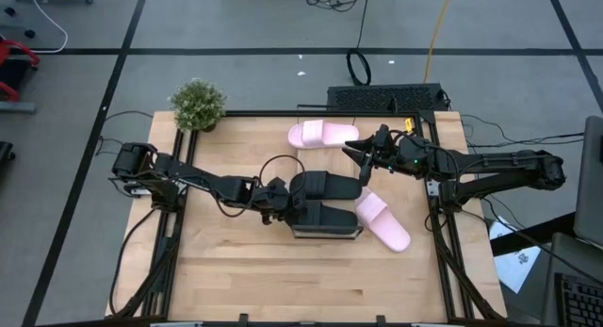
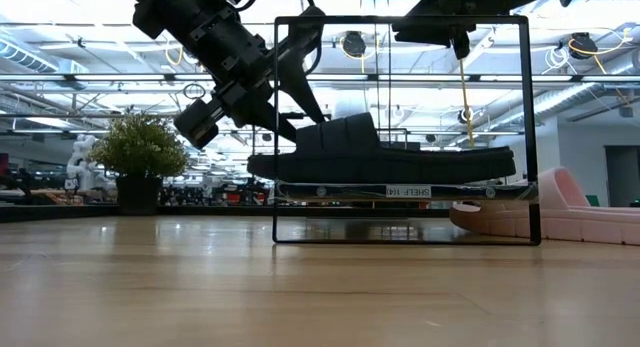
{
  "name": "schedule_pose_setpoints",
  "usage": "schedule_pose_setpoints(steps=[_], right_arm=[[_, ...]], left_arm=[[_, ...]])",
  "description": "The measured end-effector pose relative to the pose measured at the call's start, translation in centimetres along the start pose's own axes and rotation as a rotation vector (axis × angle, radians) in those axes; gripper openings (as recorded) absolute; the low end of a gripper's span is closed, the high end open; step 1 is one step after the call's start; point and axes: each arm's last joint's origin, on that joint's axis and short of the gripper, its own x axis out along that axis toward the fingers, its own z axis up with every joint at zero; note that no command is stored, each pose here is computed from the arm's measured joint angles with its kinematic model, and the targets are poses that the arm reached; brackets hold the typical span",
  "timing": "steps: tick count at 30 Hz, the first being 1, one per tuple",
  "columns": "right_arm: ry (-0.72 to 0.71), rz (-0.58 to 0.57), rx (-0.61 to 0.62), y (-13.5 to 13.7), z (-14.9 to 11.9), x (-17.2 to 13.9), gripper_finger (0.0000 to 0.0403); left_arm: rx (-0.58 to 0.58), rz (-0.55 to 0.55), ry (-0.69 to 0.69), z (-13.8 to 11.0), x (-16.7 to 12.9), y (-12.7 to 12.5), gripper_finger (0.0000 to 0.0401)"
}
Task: Pick and place slides into the shelf
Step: Put the black slipper on the shelf
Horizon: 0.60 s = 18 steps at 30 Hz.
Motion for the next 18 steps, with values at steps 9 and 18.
schedule_pose_setpoints(steps=[9, 18], right_arm=[[0.0, 0.0, 0.0, 0.0, 0.0, 0.01, 0.0095], [0.0, 0.0, 0.0, 0.0, 0.0, 0.0, 0.0095]], left_arm=[[0.014, 0.0, -0.015, 0.05, -0.01, 0.02, 0.0115], [0.028, 0.002, -0.023, 0.08, -0.01, 0.04, 0.0115]])
